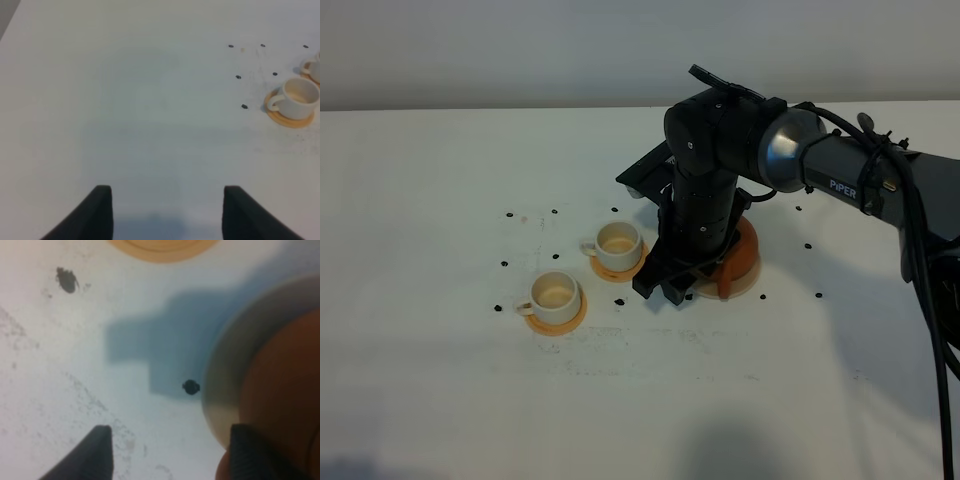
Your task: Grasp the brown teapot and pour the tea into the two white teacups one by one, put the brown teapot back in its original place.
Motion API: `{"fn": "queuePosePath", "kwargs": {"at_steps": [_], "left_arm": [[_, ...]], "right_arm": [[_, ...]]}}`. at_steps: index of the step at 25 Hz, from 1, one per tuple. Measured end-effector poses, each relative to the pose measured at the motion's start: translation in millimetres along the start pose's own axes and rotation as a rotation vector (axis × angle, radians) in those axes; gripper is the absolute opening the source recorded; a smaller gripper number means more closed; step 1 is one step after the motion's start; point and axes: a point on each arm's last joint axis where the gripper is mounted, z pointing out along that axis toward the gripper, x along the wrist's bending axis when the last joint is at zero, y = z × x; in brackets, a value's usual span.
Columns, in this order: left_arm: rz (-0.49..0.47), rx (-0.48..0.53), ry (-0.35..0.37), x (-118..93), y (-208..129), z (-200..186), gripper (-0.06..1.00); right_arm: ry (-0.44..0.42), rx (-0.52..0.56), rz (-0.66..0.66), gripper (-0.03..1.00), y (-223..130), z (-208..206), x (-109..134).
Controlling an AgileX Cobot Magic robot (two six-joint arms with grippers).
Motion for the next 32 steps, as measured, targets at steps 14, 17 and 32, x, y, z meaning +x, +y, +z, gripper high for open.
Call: {"fn": "queuePosePath", "kwargs": {"at_steps": [14,17,32], "left_arm": [[0.000,0.000,0.000,0,0,0,0.50],[0.000,0.000,0.000,0,0,0,0.50],[0.000,0.000,0.000,0,0,0,0.50]], "right_arm": [[-0.006,0.023,-0.005,0.49,-2,0,-1],[0.006,0.020,0.002,0.49,-2,0,0],[0.039,-0.146,0.088,0.49,-3,-54,6]]}}
